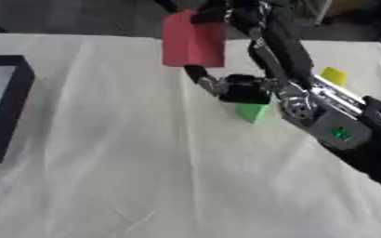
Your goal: Pick up the objects with one hand, pass them to the other hand, and then place them into the box on the other side of the table.
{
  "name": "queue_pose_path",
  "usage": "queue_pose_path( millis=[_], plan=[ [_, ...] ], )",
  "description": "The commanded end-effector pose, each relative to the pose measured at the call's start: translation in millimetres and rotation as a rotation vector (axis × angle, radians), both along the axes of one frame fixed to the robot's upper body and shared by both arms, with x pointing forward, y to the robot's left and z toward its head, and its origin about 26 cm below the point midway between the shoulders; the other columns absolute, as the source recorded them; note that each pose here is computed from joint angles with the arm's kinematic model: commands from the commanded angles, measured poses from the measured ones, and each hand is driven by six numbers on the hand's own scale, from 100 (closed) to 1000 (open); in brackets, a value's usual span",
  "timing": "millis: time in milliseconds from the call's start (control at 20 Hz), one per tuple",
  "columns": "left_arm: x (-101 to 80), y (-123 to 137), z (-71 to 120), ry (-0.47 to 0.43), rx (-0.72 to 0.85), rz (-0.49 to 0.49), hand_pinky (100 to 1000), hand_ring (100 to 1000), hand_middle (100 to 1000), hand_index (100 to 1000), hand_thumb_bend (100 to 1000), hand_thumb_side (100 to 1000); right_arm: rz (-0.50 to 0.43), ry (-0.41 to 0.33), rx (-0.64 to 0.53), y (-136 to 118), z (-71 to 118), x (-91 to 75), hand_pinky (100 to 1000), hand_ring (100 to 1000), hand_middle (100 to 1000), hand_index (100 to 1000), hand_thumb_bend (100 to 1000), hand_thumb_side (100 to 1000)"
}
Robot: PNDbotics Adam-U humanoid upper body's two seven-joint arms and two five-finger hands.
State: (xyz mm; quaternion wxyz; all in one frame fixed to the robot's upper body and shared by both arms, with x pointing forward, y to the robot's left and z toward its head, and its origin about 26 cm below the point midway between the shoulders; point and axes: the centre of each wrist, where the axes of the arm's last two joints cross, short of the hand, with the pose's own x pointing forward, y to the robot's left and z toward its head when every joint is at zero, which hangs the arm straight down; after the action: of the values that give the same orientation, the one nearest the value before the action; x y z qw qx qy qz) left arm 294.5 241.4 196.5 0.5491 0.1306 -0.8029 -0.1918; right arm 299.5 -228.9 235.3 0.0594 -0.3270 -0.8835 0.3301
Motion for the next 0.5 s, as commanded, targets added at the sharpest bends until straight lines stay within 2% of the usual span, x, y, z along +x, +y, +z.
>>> queue_pose_path(
  millis=[50, 500],
  plan=[
    [-0.2, -2.9, 10.4, -0.004, 0.043, -0.037, 839, 350, 713, 825, 834, 553, -0.006, -0.040, -0.020, 2.8, 6.9, -1.2, 756, 387, 553, 480, 100, 100],
    [-0.2, -23.6, 12.1, 0.086, 0.144, -0.208, 837, 365, 716, 840, 862, 509, -0.033, -0.094, -0.034, 12.1, 6.8, -1.0, 761, 390, 553, 483, 100, 100]
  ],
)
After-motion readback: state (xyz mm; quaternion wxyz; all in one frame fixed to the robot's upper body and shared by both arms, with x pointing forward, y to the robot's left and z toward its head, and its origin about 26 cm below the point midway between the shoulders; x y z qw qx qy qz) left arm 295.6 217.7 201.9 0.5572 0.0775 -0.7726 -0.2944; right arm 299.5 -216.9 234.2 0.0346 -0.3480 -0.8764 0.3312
